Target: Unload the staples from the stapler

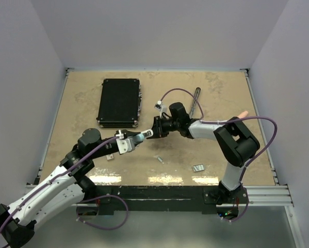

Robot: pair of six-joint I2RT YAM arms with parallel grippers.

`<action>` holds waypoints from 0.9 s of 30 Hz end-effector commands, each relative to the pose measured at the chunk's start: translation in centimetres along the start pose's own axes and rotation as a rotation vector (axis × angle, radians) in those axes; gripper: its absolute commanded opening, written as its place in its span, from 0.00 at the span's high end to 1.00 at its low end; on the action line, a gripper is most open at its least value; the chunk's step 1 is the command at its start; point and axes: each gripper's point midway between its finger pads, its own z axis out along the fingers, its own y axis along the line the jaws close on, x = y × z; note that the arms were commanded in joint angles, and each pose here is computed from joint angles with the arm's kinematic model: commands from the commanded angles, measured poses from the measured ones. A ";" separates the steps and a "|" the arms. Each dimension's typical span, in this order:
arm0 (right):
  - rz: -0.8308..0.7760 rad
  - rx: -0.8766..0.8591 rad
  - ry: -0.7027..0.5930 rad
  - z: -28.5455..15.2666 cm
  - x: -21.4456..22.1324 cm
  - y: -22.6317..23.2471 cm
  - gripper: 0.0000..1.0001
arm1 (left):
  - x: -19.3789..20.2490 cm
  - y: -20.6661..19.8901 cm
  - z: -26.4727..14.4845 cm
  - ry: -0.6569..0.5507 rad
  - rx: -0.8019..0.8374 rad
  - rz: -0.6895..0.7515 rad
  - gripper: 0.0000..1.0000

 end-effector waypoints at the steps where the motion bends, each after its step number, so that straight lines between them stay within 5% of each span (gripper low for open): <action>1: -0.054 -0.007 -0.081 -0.5 -2.6 1.4 0.80 | -3.7 1.5 0.2 -0.153 -0.070 -0.033 1.00; 11: -0.107 0.039 -0.399 -8.8 -7.3 8.1 0.31 | -1.0 1.4 0.6 -0.039 -0.071 -0.066 1.00; 27: -0.209 -0.124 -0.323 -10.1 -5.1 11.8 0.24 | -1.1 1.4 0.4 -0.035 -0.075 -0.090 1.00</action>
